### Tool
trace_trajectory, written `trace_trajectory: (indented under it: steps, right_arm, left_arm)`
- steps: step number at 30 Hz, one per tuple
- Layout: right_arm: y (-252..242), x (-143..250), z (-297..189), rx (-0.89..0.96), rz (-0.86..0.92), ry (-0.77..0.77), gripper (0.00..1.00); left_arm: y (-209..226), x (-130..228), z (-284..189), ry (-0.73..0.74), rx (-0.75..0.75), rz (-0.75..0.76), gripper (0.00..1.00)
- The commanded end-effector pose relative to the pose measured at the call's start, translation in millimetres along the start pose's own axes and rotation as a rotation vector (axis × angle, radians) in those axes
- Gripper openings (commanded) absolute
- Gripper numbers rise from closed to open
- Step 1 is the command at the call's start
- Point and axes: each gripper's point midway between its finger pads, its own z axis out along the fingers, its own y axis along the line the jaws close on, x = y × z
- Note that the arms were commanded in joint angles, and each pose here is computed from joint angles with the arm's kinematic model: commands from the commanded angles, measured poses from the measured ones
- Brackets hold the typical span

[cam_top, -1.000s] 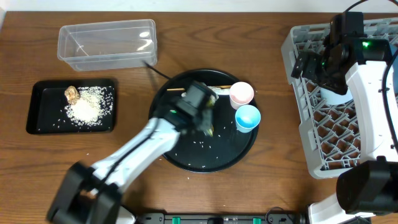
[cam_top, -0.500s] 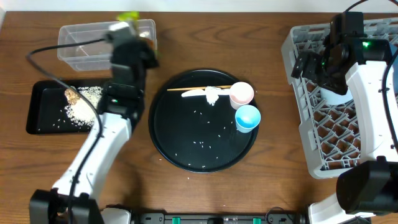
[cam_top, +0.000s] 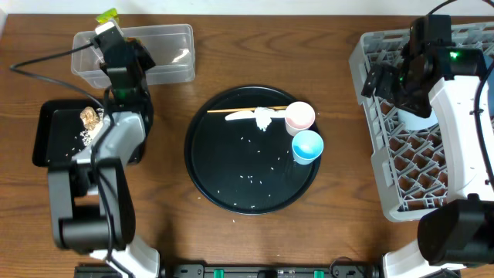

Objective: Sort waste into correct bins and load items into the dishwasher rack
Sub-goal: 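Carry the wrapper to the clear bin and release it, left gripper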

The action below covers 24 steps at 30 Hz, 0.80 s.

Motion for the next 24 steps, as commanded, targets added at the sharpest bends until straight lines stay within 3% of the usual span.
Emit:
trace_trajectory:
  steps: [1, 15, 17, 19, 22, 24]
  right_arm:
    - [2, -2, -6, -0.010, 0.011, -0.016, 0.99]
    - [2, -2, -6, -0.010, 0.011, -0.016, 0.99]
    - [2, -2, -6, -0.010, 0.011, -0.016, 0.99]
    - [2, -2, -6, -0.010, 0.011, -0.016, 0.99]
    - [2, -2, -6, -0.010, 0.011, -0.016, 0.99]
    - [2, -2, -6, -0.010, 0.011, -0.016, 0.99]
  left_arm:
    - [2, -25, 18, -0.057, -0.020, 0.012, 0.06]
    - [10, 3, 39, 0.027, -0.053, 0.046, 0.12]
    - [10, 4, 39, 0.034, -0.055, 0.048, 0.25]
    - [12, 7, 39, 0.047, -0.059, 0.052, 0.62]
    - [13, 12, 38, 0.066, -0.064, 0.058, 0.99]
    - [14, 13, 37, 0.077, -0.067, 0.061, 0.98]
